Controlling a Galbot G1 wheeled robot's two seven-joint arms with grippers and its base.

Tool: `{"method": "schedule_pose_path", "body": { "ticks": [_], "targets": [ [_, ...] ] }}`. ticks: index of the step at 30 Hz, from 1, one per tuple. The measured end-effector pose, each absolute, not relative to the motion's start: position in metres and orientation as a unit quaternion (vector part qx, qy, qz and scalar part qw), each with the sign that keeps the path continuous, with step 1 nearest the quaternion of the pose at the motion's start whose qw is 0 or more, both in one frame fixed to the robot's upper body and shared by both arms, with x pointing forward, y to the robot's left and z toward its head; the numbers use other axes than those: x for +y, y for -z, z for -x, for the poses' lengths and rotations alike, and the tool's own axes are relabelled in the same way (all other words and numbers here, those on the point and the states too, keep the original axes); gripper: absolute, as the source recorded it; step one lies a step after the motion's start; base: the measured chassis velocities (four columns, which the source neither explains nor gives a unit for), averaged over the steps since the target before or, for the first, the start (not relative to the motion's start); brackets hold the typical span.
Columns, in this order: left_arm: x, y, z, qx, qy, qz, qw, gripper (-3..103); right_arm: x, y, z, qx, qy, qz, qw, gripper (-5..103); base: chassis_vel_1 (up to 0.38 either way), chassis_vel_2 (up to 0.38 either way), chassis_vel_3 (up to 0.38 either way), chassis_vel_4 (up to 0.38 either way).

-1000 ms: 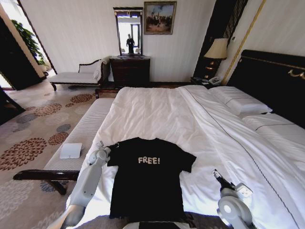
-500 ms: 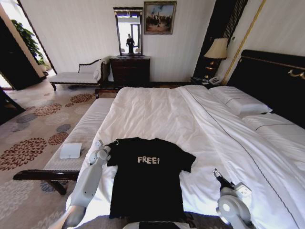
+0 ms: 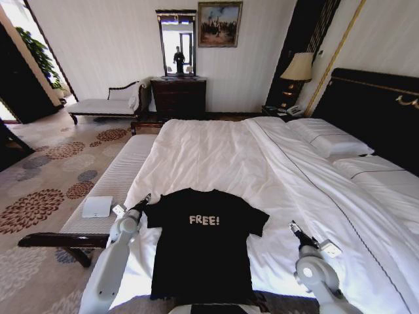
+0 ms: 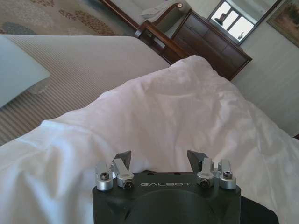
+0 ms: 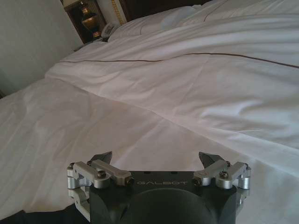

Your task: Fold the clothes on the bed.

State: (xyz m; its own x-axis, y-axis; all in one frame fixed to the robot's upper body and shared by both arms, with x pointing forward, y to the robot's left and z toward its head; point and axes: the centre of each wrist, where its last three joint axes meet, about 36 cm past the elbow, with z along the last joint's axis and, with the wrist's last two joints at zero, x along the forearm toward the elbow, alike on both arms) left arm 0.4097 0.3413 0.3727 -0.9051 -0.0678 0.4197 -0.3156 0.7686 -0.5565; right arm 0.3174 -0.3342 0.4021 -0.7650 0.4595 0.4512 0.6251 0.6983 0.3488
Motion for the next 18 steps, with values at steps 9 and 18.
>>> {"method": "schedule_pose_path", "body": {
  "ticks": [9,18],
  "targets": [
    [0.339,-0.395,-0.312,-0.926,-0.328,-0.041,0.18,99,-0.332,-0.415,-0.334,-0.898,0.359,0.2,0.157,100,0.0,0.0,0.0,0.0],
    [0.336,-0.433,-0.292,-0.925,-0.351,-0.033,0.143,100,-0.329,-0.383,-0.346,-0.876,0.383,0.221,0.193,100,0.0,0.0,0.0,0.0]
  ]
}}
